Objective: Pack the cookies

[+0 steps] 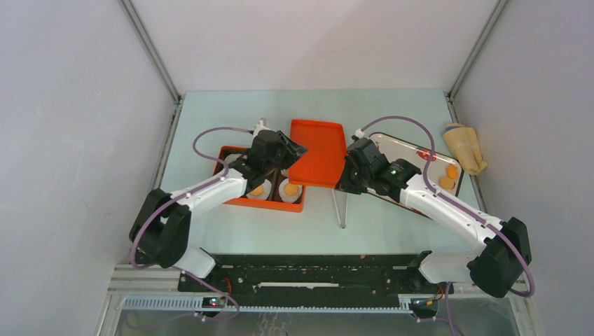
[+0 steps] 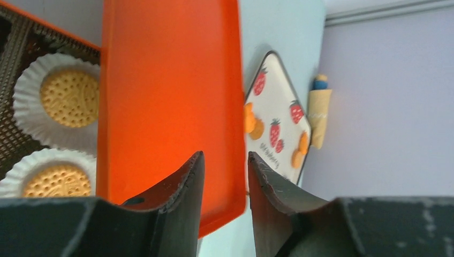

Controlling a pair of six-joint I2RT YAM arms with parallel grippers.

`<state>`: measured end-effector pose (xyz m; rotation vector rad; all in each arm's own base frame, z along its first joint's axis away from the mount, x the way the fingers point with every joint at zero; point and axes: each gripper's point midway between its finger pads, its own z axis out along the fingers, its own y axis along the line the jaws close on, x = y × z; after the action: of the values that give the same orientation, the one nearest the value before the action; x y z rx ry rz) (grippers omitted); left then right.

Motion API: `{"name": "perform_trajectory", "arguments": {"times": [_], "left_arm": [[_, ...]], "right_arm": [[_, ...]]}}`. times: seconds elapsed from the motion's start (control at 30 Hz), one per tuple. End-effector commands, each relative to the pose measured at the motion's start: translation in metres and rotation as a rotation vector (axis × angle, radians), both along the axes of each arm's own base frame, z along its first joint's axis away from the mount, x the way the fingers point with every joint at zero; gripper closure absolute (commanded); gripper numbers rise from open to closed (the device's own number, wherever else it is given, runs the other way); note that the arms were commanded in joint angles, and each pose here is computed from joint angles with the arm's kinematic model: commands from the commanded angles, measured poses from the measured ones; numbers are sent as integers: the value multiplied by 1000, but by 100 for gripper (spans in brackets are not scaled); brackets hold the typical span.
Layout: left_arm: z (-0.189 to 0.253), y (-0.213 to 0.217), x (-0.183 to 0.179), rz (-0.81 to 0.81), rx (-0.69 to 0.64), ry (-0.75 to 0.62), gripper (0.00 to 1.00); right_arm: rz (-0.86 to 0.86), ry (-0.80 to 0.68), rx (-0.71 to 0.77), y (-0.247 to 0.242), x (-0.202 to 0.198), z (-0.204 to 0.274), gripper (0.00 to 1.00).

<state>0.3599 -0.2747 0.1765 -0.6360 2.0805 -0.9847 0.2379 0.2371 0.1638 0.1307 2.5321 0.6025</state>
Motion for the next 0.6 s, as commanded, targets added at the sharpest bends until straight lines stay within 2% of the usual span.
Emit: {"name": "perform_trajectory", "arguments": {"times": [0.0,0.17,0.27,0.4,0.5,0.57], "left_arm": [[9,-12,-2,-75,20,-19,60],[24,11,-13,-48,107,-42,55],[38,32,-18,1,170,-73,53],[65,56,-14,47,210,-113,45],[71,71,-4,41,208,-65,42],[77,79,7,42,202,-58,38]], "right_arm": [[-52,-66,-58,-13,23,-2,97],[15,-53,-185,-18,31,-29,73],[12,-75,-269,-22,36,-36,72],[42,-133,-246,-15,46,-26,68],[70,-222,-325,-16,60,-14,55],[89,-269,-380,-16,74,-3,51]]}}
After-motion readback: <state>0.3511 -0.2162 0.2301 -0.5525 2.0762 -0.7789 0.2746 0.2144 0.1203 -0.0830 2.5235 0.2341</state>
